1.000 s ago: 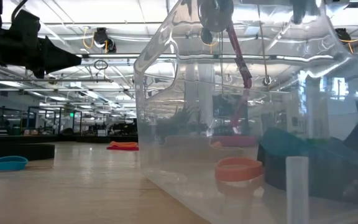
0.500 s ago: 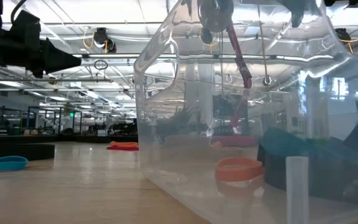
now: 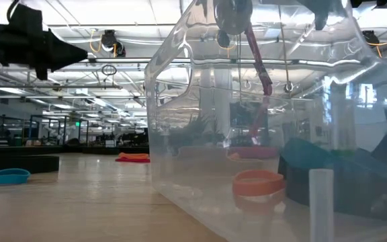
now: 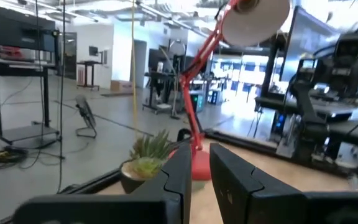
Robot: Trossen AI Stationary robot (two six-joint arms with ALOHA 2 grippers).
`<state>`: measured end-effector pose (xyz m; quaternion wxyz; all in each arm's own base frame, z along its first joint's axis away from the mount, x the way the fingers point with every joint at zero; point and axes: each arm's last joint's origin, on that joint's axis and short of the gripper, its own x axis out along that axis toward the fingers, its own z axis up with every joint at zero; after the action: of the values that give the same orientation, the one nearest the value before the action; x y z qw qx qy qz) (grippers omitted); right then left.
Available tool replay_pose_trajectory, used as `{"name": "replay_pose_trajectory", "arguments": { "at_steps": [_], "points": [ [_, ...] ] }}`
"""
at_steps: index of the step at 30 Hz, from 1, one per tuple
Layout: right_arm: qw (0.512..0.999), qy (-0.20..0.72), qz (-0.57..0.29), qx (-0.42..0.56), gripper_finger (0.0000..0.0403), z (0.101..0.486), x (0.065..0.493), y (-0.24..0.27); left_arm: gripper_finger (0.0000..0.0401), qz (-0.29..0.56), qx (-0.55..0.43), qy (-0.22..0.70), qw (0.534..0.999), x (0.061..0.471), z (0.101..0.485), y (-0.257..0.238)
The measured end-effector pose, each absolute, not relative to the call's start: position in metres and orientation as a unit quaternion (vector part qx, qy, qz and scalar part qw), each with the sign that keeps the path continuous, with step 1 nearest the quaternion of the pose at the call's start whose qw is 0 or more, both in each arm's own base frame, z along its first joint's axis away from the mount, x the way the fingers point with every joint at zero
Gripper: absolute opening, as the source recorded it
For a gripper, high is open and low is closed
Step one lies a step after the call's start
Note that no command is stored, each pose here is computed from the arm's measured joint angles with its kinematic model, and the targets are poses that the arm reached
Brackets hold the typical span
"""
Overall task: Pick and place rubber bands into bin
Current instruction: Put the blue rubber band into the transparent container
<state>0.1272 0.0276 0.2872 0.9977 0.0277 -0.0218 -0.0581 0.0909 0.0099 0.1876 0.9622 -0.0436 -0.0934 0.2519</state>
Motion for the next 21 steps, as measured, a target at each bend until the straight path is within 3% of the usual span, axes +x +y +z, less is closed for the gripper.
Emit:
{"name": "replay_pose_trajectory", "arguments": {
  "at_steps": [13, 21],
  "points": [
    [0.998, -0.021, -0.058, 0.026, 0.0144, 0.287, 0.1273, 0.0276, 0.0068, 0.255, -0.034, -0.1, 0.961, 0.0905, 0.1894, 0.01],
    [0.998, -0.02, -0.058, 0.026, 0.0144, 0.2869, 0.1273, 0.0276, 0.0169, 0.237, -0.049, -0.104, 0.965, 0.0909, 0.1895, 0.0092]
  ]
}}
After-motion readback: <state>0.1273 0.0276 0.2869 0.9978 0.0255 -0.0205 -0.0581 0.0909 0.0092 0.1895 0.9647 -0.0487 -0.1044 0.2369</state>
